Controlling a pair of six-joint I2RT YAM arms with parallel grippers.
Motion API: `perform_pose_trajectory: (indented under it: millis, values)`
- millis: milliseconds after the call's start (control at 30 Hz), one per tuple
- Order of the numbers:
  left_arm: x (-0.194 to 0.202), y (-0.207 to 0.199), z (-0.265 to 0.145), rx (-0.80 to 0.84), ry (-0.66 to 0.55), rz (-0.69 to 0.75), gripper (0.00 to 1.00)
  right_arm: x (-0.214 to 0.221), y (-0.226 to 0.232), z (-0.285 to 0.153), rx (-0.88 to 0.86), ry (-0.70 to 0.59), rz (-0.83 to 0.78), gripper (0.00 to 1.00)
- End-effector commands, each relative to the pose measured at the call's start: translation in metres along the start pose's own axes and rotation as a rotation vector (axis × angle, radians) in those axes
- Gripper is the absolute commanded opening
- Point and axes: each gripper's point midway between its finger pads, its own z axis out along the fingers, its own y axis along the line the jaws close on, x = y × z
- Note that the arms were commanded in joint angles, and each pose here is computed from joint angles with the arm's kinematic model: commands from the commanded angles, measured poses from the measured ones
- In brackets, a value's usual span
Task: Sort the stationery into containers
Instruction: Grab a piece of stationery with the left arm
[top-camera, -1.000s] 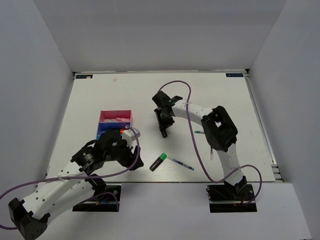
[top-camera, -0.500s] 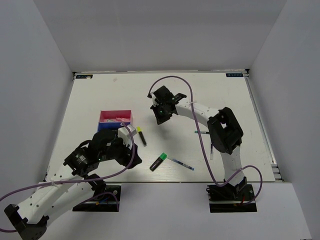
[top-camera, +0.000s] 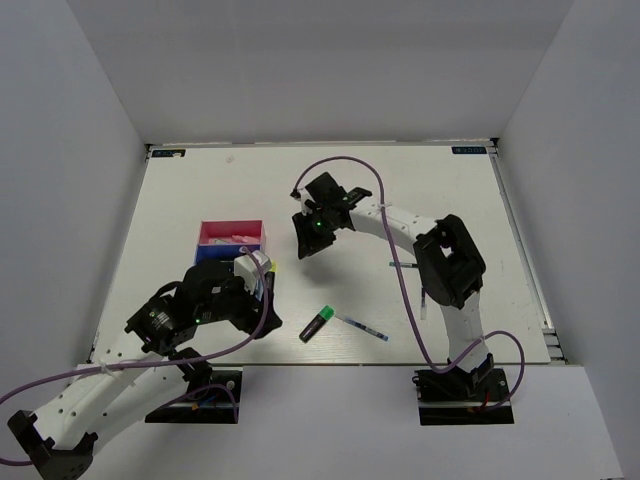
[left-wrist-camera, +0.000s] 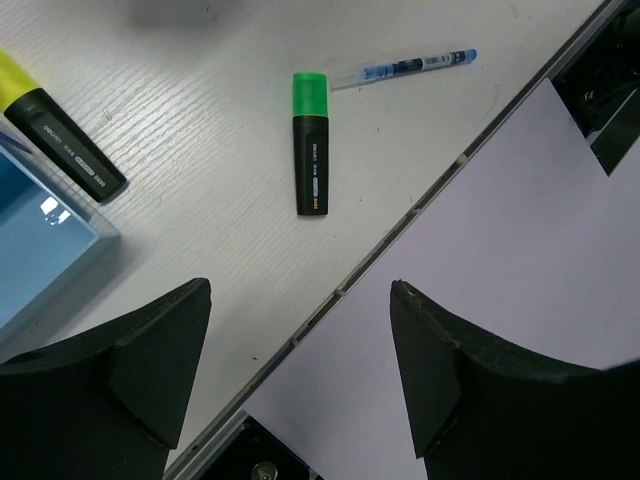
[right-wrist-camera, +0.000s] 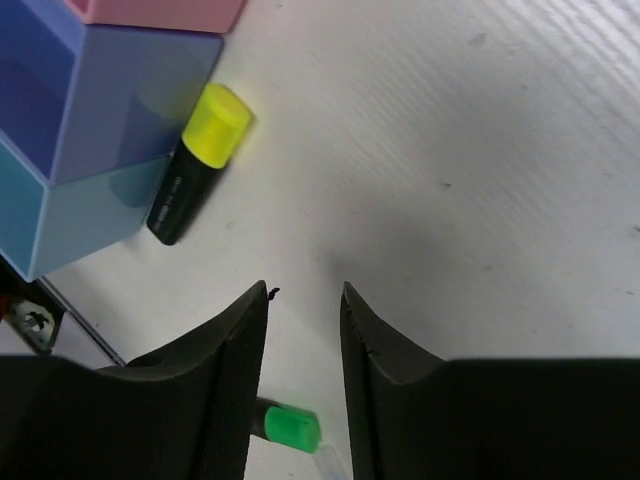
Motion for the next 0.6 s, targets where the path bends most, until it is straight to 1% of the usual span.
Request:
perform_pose_trajectory:
  millis: [0,33,67,100,133,167,200,233,267,300,333,367,400,433,500,533,567]
  values:
    - [-0.006,0.001,-0.003,-0.017,-0.010,0.008,0.82,-0.008,0.028,0.005,-0.096,-0.016,0.052,0.39]
    - [-0.003,0.005,0.001,-0.031,-0.003,-0.008,0.81,-0.009,0.024,0.006,-0.079,-0.023,0.053,0.39]
    - [0.000,0.006,0.005,-0.038,0.005,-0.025,0.77,-0.011,0.013,0.006,-0.015,-0.043,0.050,0.39]
    - [-0.004,0.008,0.012,-0.046,-0.002,-0.035,0.74,-0.013,0.011,0.005,0.015,-0.056,0.036,0.39]
    - [-0.001,0.012,0.017,-0.065,0.011,-0.064,0.69,-0.013,-0.008,-0.002,0.108,-0.057,0.052,0.39]
    - [-0.003,0.017,0.020,-0.096,0.008,-0.092,0.50,-0.016,-0.027,-0.008,0.200,-0.080,0.067,0.39]
    - [-0.004,0.023,0.026,-0.126,0.012,-0.105,0.40,-0.019,-0.037,-0.018,0.242,-0.103,0.080,0.37]
    - [-0.002,0.026,0.034,-0.153,0.025,-0.147,0.33,-0.025,-0.047,-0.032,0.306,-0.144,0.072,0.34]
    - [-0.008,0.037,0.038,-0.211,0.000,-0.146,0.28,-0.011,-0.075,-0.036,0.356,-0.125,0.105,0.33]
    - [-0.005,0.041,0.044,-0.232,0.020,-0.153,0.21,-0.013,-0.081,-0.042,0.376,-0.154,0.107,0.33]
    - [-0.007,0.043,0.052,-0.238,0.017,-0.166,0.20,-0.022,-0.080,-0.064,0.376,-0.208,0.105,0.31]
    - [-0.003,0.050,0.058,-0.278,0.034,-0.185,0.20,-0.014,-0.092,-0.068,0.392,-0.204,0.114,0.31]
    - [-0.006,0.059,0.060,-0.329,0.023,-0.189,0.33,-0.007,-0.099,-0.077,0.403,-0.210,0.129,0.31]
    - [-0.007,0.062,0.066,-0.350,0.028,-0.196,0.41,0.000,-0.102,-0.084,0.407,-0.212,0.134,0.31]
    - [-0.010,0.070,0.073,-0.402,0.041,-0.211,0.49,0.002,-0.110,-0.097,0.399,-0.238,0.163,0.31]
    - [-0.014,0.079,0.073,-0.465,0.028,-0.204,0.59,0.017,-0.118,-0.095,0.401,-0.212,0.188,0.31]
    - [-0.007,0.086,0.081,-0.507,0.077,-0.198,0.61,0.016,-0.113,-0.102,0.378,-0.235,0.193,0.31]
